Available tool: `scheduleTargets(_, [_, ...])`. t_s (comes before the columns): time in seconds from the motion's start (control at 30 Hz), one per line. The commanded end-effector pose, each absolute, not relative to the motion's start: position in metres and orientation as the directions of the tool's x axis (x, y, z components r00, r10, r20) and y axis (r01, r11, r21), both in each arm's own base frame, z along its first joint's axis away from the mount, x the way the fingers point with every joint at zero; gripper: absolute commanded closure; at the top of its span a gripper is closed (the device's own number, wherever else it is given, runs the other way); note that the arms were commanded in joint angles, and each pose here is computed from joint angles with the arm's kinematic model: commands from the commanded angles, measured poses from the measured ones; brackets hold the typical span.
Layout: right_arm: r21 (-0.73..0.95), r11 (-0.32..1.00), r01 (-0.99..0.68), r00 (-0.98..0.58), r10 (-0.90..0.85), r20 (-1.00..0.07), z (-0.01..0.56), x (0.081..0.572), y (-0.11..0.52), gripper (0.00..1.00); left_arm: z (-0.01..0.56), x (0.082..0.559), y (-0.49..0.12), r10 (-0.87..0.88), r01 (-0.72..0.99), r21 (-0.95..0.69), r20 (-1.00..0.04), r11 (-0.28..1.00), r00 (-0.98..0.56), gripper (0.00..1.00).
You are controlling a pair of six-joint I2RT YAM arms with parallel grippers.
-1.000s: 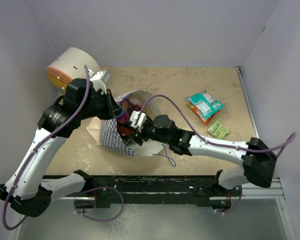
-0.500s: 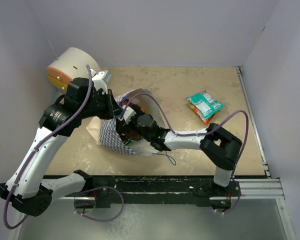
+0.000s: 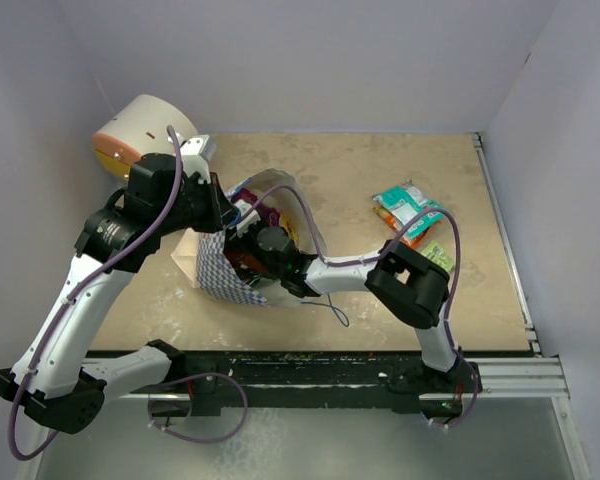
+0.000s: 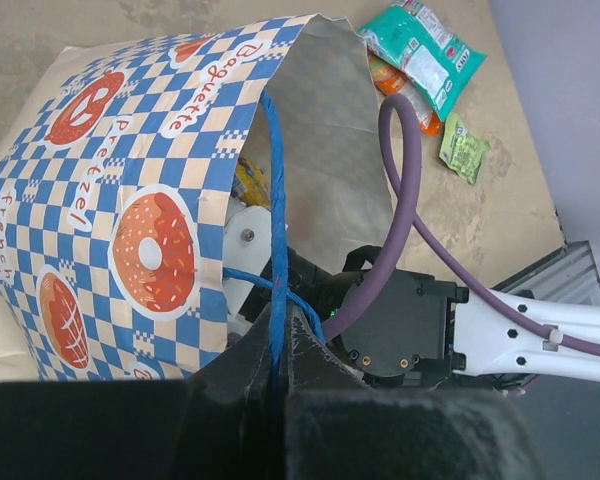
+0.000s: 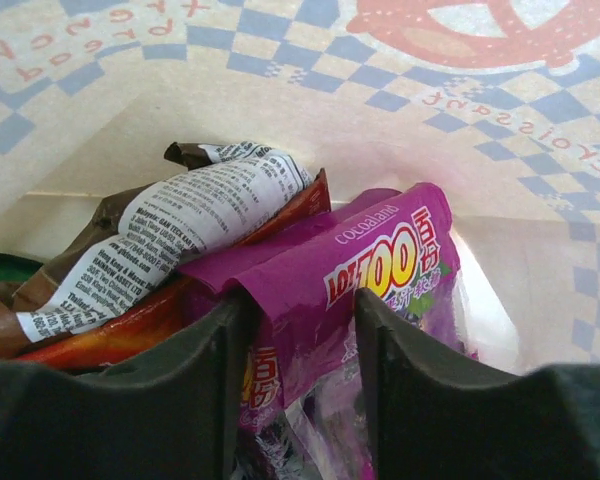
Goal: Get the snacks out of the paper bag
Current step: Take out the snack from the paper bag.
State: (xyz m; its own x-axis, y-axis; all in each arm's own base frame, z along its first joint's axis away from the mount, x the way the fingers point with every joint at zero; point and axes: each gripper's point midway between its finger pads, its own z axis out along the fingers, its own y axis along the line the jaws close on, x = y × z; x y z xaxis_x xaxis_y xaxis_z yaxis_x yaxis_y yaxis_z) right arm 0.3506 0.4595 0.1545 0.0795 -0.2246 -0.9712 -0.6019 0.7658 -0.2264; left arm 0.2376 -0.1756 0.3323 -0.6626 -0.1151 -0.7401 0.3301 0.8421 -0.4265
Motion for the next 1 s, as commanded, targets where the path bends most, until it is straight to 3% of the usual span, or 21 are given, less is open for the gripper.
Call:
scheduleTargets(0.0, [-0.216,0.8,-0.56,0.096,-0.196,-0.976,0.181,0.365,0.439,0.59,0.353,0.217,-0.188,-0.095,0.421,-0.465,-0.75,0.779,-0.654,1.0])
scheduleTargets(0.17, [-0.181,0.767,-0.615,0.098,-0.153,-0.983,0.206,0.347,0.435,0.86,0.349,0.222,-0.186,-0.097,0.401,-0.454,-0.749,0.796,-0.656,1.0])
scheduleTargets(0.4, [-0.102,0.633,-0.767,0.109,-0.028,-0.994,0.251,0.299,0.43,1.0,0.349,0.228,-0.18,-0.123,0.368,-0.442,-0.759,0.818,-0.639,1.0])
scheduleTargets(0.67, [-0.006,0.549,-0.836,0.103,0.146,-0.984,0.305,0.262,0.414,1.0,0.346,0.233,-0.182,-0.167,0.331,-0.472,-0.743,0.817,-0.648,1.0])
scheduleTargets(0.97, [0.143,0.526,-0.838,0.033,0.311,-0.95,0.362,0.251,0.401,1.0,0.338,0.224,-0.175,-0.196,0.212,-0.493,-0.651,0.844,-0.733,1.0])
